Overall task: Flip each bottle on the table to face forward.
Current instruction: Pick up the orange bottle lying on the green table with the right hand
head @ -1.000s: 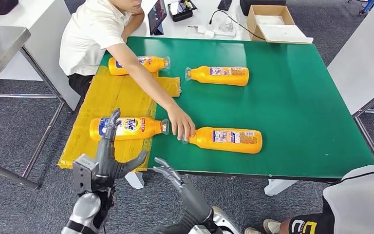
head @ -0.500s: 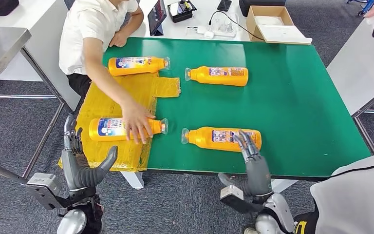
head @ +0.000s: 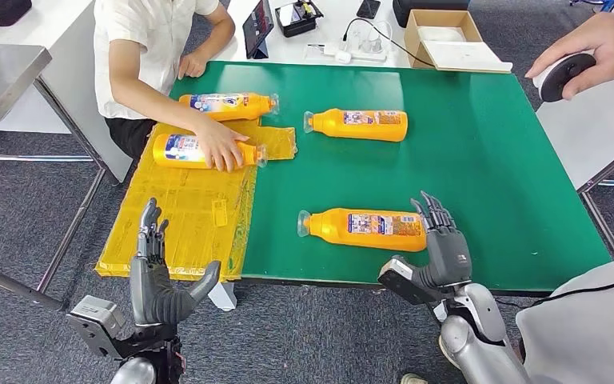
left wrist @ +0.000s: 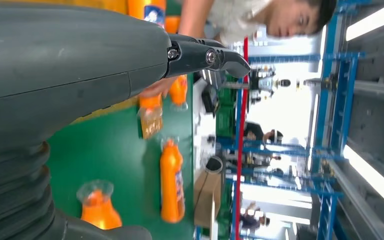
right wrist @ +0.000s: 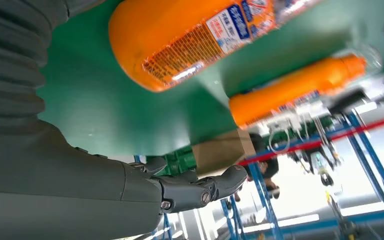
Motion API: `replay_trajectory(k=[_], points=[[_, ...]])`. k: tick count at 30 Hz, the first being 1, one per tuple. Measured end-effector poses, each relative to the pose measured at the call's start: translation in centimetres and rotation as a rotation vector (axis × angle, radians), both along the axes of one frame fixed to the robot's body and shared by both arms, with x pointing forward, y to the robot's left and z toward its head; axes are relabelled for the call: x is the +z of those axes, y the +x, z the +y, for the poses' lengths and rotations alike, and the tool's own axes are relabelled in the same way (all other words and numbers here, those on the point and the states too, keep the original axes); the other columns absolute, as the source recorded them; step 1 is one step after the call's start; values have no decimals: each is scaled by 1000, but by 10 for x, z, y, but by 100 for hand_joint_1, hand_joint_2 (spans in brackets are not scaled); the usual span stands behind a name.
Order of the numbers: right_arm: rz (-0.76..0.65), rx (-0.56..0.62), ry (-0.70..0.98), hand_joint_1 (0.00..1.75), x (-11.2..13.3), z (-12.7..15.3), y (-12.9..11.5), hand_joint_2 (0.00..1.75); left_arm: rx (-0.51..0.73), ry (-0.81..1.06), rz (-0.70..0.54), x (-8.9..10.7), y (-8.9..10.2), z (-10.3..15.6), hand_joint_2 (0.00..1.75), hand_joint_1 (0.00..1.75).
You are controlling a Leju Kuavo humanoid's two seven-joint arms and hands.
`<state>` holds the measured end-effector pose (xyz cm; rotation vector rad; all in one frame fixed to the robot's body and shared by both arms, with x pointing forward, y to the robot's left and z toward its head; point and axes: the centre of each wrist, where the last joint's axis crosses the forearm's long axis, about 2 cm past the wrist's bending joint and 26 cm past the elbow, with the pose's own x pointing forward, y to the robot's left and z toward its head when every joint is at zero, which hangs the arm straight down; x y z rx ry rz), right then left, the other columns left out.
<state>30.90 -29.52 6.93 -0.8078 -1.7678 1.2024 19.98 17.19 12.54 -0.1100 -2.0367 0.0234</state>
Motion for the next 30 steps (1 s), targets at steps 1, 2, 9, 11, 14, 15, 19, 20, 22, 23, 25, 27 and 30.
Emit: replay_trajectory(k=[1, 2, 9, 11, 14, 15, 19, 20, 22, 23, 25, 27, 30], points=[[16, -2, -8, 0, -1, 0, 4, 175, -10, 0, -1, 1, 0, -2, 175, 0], [30, -4, -15, 0, -2, 0, 7, 175, -17, 0, -1, 1, 1, -3, 175, 0], [114, 3, -52, 0, -10, 5, 21, 175, -69, -11, 16, 1, 3, -12, 175, 0], [142, 13, -67, 0, -12, 9, 25, 175, -90, -13, 22, 1, 5, -16, 175, 0], [196, 25, -89, 0, -15, 17, 31, 175, -108, -16, 28, 1, 7, -23, 175, 0], [215, 25, -97, 0, -15, 19, 33, 175, -108, -18, 29, 1, 8, -24, 175, 0], [284, 6, -142, 0, -13, 28, 43, 175, -101, -24, 42, 2, 13, -27, 175, 0], [297, -2, -159, 0, -11, 30, 46, 175, -101, -24, 45, 2, 14, -28, 175, 0], [318, -15, -194, 0, -7, 33, 52, 175, -97, -19, 47, 2, 15, -28, 175, 0], [325, -19, -208, 0, -6, 34, 54, 175, -94, -15, 46, 2, 16, -28, 175, 0], [333, -23, -231, 0, -3, 37, 58, 175, -87, -5, 42, 3, 18, -28, 175, 0], [335, -35, -264, 0, 0, 39, 62, 175, -80, 11, 41, 2, 20, -28, 175, 0], [329, -71, -316, 0, 3, 44, 66, 175, -78, 33, 51, 1, 20, -28, 175, 0]])
